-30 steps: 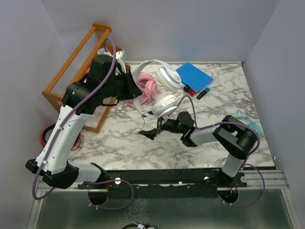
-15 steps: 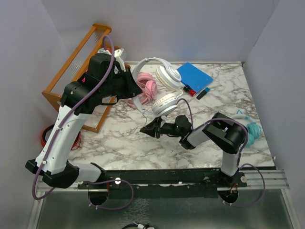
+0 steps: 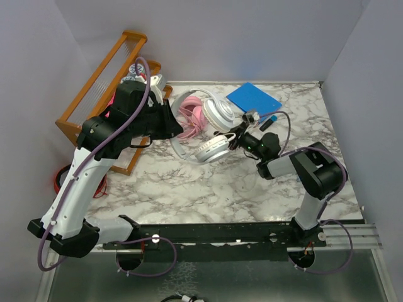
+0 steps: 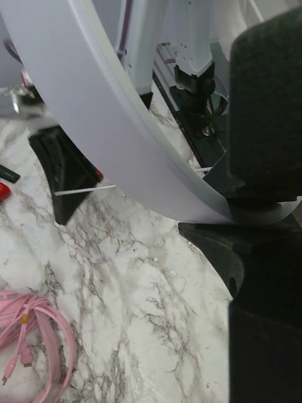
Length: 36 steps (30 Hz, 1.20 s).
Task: Wrap the headphones
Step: Wrap the headphones cable around the headphones.
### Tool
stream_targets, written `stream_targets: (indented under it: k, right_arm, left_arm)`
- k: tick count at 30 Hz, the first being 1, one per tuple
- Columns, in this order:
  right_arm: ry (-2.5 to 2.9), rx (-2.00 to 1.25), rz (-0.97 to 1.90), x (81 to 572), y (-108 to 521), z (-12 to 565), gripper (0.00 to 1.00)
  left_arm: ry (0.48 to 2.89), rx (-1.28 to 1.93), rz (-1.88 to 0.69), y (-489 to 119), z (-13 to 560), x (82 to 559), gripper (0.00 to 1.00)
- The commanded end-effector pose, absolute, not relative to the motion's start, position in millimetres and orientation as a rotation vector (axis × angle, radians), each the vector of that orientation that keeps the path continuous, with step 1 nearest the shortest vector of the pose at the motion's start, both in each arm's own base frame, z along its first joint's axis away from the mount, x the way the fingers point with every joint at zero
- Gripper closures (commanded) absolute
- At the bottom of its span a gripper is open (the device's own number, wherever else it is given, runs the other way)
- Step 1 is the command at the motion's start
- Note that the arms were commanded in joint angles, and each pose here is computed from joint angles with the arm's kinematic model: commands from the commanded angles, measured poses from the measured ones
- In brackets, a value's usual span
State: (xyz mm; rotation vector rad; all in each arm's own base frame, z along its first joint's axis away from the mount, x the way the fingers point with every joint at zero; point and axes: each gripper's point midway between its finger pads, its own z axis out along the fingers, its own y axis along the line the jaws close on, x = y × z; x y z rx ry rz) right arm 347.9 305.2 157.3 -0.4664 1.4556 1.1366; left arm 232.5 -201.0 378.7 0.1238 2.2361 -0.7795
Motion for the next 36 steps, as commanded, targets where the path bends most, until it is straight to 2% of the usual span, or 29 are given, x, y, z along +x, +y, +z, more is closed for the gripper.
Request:
stream_targets:
  k: [1,6,11,16,25,36]
  right_arm:
    - [1.398,-0.361,1.15,368,275,208,0.99]
    - [1.401,-0.358,1.077,394,244,244,0.99]
    - [1.428,-0.493,1.077,395,244,283,0.99]
    - [1.432,-0.635,1.201,368,257,318,0.99]
    - [1.525,-0.731,1.349,330,260,347,0.99]
    - [1.583,-0.759,1.503,291,258,354,0.99]
  left_arm:
    - [2.239,0.189,-0.807,-197,371,213,1.0]
    - [2.308,0.253,-0.788,-197,342,206,1.0]
    - [2.358,0.251,-0.644,-184,307,215,1.0]
    - [2.343,0.223,-0.391,-163,282,234,1.0]
    - [2.232,0.288,0.152,-137,265,256,1.0]
    - [2.051,0.295,0.513,-127,280,274,1.0]
